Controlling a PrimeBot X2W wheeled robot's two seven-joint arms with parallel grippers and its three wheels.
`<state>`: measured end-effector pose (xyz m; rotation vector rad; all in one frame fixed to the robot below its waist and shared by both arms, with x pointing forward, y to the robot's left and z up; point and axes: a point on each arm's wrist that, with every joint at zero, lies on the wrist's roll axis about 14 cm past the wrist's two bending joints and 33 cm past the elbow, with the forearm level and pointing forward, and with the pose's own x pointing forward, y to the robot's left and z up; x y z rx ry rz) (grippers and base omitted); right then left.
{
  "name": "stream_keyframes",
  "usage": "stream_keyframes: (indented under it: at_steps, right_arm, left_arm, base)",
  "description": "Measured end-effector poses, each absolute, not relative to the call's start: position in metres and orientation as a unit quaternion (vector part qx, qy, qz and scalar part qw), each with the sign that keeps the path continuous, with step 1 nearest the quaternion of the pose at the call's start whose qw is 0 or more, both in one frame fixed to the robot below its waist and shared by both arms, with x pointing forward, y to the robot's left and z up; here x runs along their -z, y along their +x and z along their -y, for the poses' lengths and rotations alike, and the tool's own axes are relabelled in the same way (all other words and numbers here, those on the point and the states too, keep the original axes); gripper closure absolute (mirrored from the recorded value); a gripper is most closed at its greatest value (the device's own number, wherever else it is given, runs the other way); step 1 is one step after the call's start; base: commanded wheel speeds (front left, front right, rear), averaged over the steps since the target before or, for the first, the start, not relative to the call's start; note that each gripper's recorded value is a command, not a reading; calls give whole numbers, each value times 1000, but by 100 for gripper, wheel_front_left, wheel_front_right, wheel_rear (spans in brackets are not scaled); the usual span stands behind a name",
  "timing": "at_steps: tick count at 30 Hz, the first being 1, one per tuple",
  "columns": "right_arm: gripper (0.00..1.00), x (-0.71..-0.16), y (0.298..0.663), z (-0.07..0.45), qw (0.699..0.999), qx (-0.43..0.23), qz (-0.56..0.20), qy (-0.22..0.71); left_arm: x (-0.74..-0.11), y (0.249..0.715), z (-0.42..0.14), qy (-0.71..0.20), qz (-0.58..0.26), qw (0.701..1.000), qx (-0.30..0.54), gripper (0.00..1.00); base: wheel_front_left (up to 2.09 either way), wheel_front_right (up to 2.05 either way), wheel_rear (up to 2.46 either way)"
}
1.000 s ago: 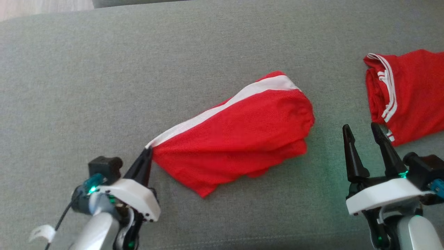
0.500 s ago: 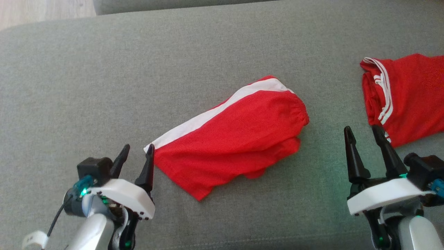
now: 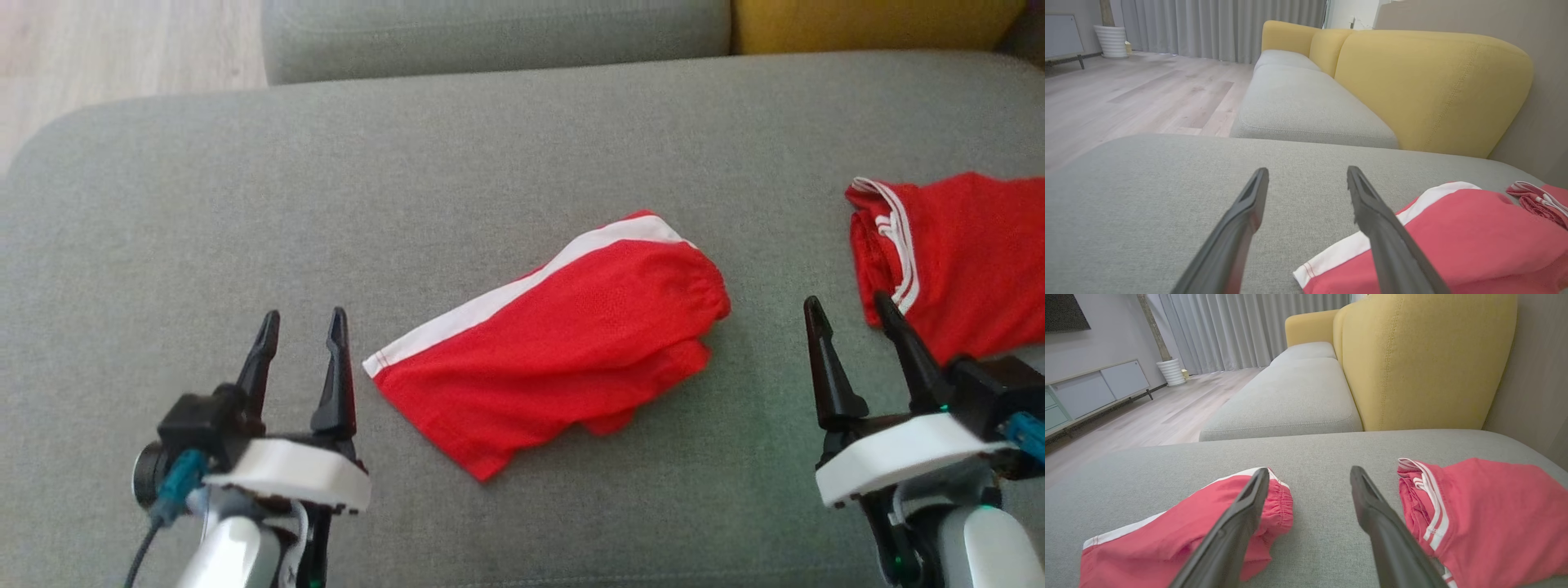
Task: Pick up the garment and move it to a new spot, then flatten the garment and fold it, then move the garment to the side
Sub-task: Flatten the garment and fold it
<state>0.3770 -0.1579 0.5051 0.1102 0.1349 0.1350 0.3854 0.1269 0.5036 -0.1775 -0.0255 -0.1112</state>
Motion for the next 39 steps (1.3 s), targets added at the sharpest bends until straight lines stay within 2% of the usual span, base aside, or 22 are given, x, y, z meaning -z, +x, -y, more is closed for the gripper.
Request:
stream_keyframes:
  at_steps: [7,29,39]
  right_arm:
    - [0,-513,374,152,994,-77,-62,53]
    - [0,-495,374,148,991,-82,-91,55]
    - [0,-460,400,129,982,-106,-148,59]
  left_arm:
    - [-503,366,-133,-72,13,996,47,0]
    - [-496,363,-135,-71,3,996,45,0]
    - [-492,372,-133,-72,-2,996,50,0]
  base:
    - [0,0,0]
    - [0,0,0]
    - [0,0,0]
